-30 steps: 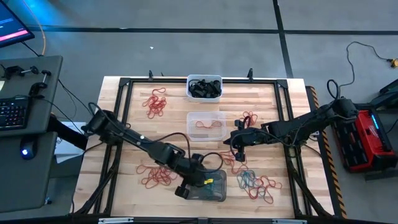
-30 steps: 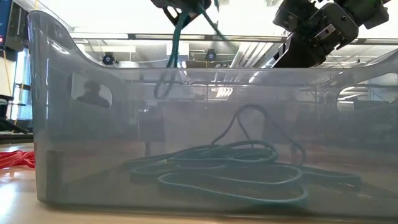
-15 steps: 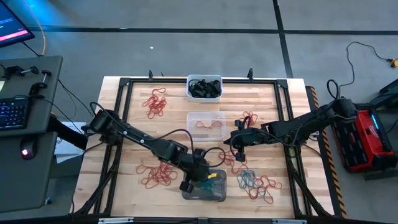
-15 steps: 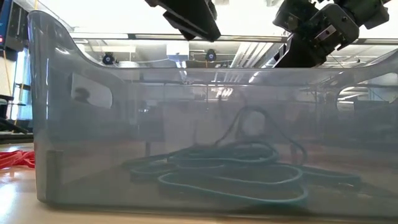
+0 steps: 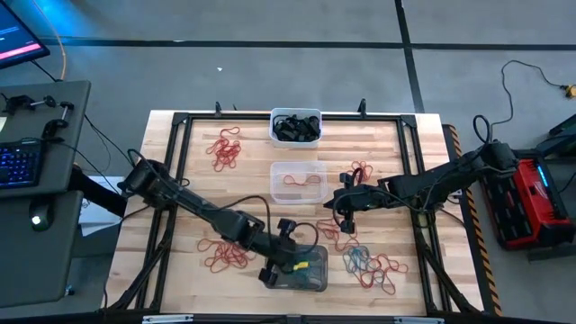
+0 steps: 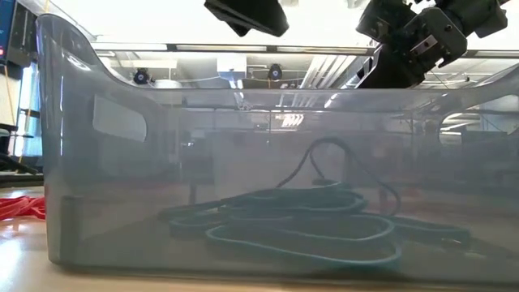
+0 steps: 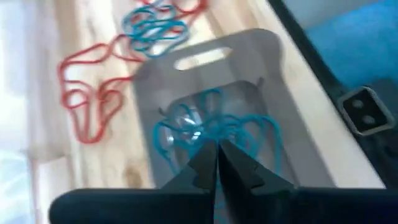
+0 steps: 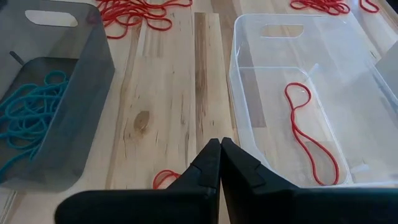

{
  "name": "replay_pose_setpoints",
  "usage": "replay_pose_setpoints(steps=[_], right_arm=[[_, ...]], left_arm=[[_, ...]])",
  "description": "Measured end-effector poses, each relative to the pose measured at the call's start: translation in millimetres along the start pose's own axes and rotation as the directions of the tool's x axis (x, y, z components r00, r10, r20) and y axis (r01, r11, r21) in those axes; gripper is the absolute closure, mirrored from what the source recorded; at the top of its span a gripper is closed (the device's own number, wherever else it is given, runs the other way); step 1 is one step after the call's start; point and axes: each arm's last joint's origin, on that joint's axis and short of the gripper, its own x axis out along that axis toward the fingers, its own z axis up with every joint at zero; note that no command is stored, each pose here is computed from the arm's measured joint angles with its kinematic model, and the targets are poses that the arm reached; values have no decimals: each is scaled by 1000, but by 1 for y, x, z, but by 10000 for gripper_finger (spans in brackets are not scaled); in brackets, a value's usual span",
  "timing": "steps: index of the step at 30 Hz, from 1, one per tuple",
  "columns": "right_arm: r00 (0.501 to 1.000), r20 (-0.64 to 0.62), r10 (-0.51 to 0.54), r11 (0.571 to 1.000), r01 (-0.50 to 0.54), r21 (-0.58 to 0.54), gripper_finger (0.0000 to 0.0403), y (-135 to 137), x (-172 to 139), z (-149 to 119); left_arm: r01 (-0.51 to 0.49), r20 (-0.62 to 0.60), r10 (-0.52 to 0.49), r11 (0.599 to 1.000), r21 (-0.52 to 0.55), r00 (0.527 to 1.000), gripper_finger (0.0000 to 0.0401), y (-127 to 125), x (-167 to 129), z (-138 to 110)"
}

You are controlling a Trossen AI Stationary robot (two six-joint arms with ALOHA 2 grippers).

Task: Sort rubber bands into baskets
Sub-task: Put the blue rubber band into the black bin

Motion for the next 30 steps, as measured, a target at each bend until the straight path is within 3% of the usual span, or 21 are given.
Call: replay_pose_setpoints(steps=[10, 18, 30], right_arm=[[1000, 5, -1, 1000, 1, 1, 402, 0, 0, 0], [1000, 5, -2, 1000, 2, 4, 402, 0, 0, 0], [1000, 4, 14, 998, -14, 62, 402, 0, 0, 0]], left_arm=[[1, 117, 2, 1000, -27, 993, 400, -1, 6, -10], [-4, 283, 17, 999, -47, 959, 401, 7, -19, -12], [-59, 442, 129, 984, -168, 888, 401, 33, -52, -62]])
